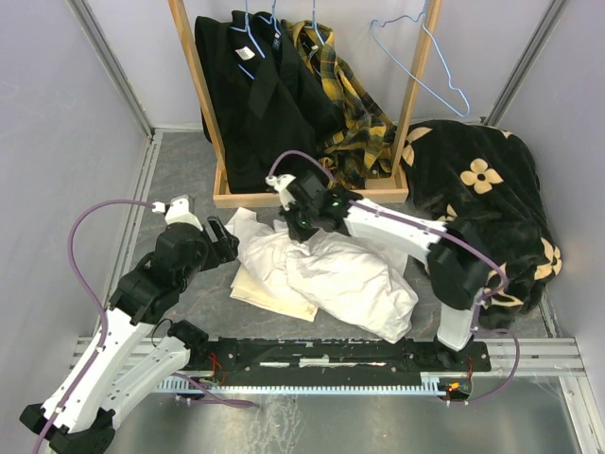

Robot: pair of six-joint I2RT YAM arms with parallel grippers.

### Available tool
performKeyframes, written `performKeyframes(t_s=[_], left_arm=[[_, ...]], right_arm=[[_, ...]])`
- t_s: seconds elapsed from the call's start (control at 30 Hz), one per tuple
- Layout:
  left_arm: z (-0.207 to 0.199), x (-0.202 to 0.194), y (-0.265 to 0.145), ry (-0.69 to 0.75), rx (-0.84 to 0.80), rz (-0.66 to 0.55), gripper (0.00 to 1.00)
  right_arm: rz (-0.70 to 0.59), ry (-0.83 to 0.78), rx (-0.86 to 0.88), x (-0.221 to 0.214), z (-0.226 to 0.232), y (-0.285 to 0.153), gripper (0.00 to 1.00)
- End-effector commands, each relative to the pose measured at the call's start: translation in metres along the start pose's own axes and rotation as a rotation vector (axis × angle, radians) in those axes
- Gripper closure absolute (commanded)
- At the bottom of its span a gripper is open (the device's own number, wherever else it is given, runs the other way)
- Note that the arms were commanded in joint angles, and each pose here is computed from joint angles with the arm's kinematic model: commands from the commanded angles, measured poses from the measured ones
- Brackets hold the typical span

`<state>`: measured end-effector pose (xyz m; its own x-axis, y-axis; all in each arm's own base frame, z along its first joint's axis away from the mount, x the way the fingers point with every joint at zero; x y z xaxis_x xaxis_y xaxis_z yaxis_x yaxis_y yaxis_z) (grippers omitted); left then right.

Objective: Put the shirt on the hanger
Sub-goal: Adjust the shirt at the center of the board.

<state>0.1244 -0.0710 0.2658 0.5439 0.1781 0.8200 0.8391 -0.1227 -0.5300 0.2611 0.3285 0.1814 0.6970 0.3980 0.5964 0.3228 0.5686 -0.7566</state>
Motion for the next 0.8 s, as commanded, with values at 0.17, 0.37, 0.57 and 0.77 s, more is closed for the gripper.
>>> performKeyframes(t_s=[0.17,0.37,0.57,0.77], left_arm=[[-0.006,0.008,0.001,0.021,-0.077,-0.059,0.17],[-0.010,0.009,0.008,0.031,-0.090,-0.051,0.17],[-0.011,0.009,0.011,0.028,-0.093,-0.053,0.17],[-0.011,0.010,0.012,0.018,-0.082,-0.064,0.18]], right_arm=[[-0.419,0.004,-0.345,0.011,-0.020,-0.147,1.00],[-0.558,-0.047,-0.506,0.019,-0.022,-0.237,1.00],[-0.542,-0.078,-0.471,0.023,-0.011,-0.277,1.00],[-0.360,-0.105,-0.330,-0.007,0.034,-0.216,1.00]])
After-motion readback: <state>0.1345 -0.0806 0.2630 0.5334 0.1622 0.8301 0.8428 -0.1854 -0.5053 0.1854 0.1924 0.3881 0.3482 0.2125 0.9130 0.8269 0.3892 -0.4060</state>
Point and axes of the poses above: each gripper's point midway between its finger pads, its own y axis out along the fingers, its own z axis along the line the jaws close on, x = y × z, the point moved 10 cm from there along -y, back along the fingers, and after that the axes turned 10 degrees about y, right-handed, at the moved point
